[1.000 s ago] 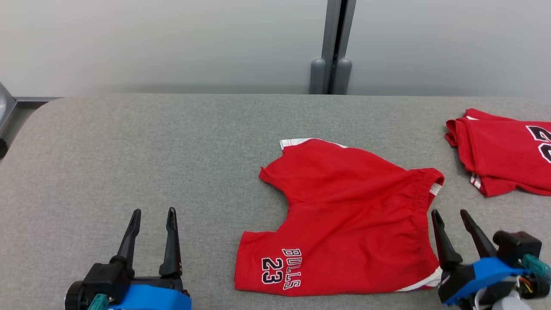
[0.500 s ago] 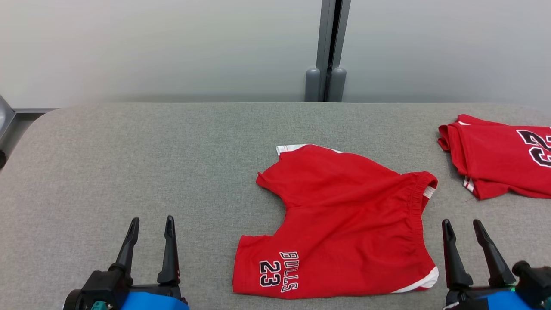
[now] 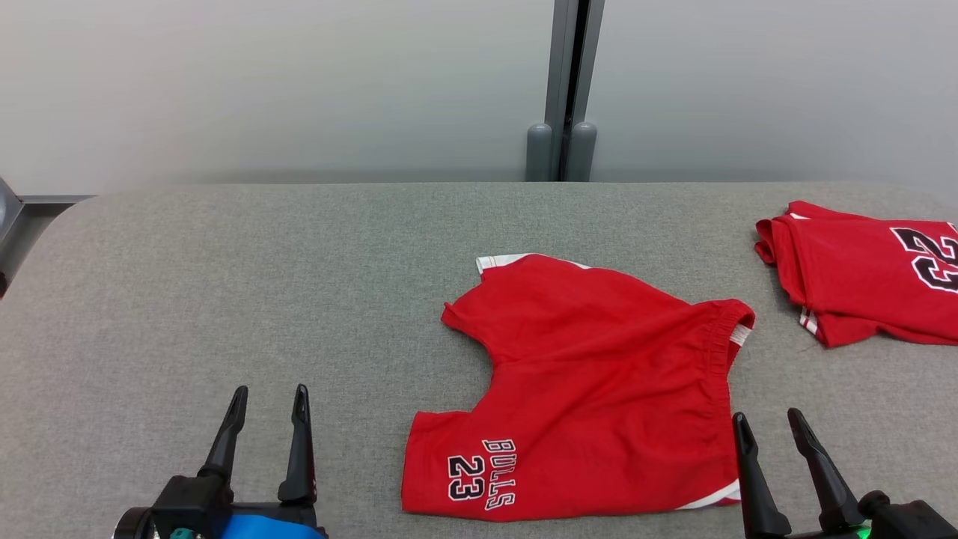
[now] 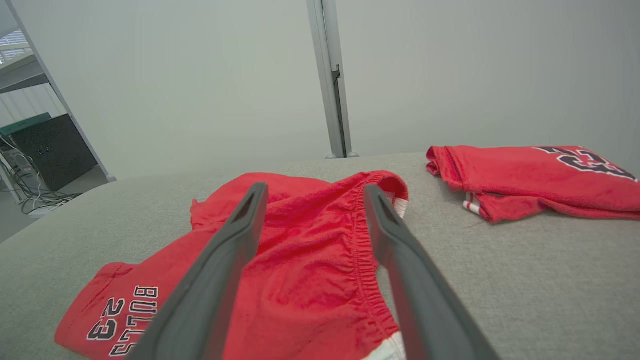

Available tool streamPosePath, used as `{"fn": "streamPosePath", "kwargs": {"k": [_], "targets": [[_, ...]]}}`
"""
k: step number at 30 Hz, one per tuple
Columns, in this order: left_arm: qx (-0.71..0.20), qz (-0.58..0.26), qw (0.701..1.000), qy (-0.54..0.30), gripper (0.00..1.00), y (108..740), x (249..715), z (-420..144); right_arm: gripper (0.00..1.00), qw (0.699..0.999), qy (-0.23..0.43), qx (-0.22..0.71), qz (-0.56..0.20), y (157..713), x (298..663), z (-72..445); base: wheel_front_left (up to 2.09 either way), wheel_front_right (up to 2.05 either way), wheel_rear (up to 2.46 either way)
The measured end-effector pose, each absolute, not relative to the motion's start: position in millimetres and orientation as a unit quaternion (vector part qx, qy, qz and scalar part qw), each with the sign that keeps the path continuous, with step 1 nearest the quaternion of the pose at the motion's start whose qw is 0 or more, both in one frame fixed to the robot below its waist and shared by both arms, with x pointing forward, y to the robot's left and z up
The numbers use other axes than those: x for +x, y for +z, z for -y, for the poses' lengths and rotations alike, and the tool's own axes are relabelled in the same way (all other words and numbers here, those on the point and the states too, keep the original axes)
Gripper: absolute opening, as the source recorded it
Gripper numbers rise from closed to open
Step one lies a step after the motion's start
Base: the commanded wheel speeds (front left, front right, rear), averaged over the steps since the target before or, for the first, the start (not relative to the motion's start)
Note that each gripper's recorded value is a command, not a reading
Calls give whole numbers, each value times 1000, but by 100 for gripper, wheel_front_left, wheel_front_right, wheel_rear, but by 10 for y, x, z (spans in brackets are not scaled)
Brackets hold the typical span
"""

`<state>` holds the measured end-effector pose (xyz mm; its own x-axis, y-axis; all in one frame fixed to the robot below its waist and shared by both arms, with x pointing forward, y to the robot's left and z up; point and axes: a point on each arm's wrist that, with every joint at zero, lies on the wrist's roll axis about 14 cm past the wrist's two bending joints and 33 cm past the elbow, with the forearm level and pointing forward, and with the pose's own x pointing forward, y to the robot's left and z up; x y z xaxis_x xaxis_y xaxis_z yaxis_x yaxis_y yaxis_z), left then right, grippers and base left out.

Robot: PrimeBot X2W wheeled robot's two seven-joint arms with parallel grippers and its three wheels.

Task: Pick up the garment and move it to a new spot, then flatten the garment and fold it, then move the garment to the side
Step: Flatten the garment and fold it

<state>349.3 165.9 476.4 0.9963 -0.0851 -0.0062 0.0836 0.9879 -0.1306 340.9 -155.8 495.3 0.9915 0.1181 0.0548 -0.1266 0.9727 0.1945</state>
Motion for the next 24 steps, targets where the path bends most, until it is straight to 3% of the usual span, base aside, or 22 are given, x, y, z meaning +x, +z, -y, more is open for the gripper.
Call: {"fn": "streamPosePath", "kwargs": {"k": [9,24], "targets": [[-43,-32,995,-90,100,4614,3524,-1423,100,993,62,102,17,4921,3409,1535,0,0,0],[-53,-164,965,-196,100,3868,3259,-777,100,993,43,111,-7,4760,3444,1621,0,0,0]]}}
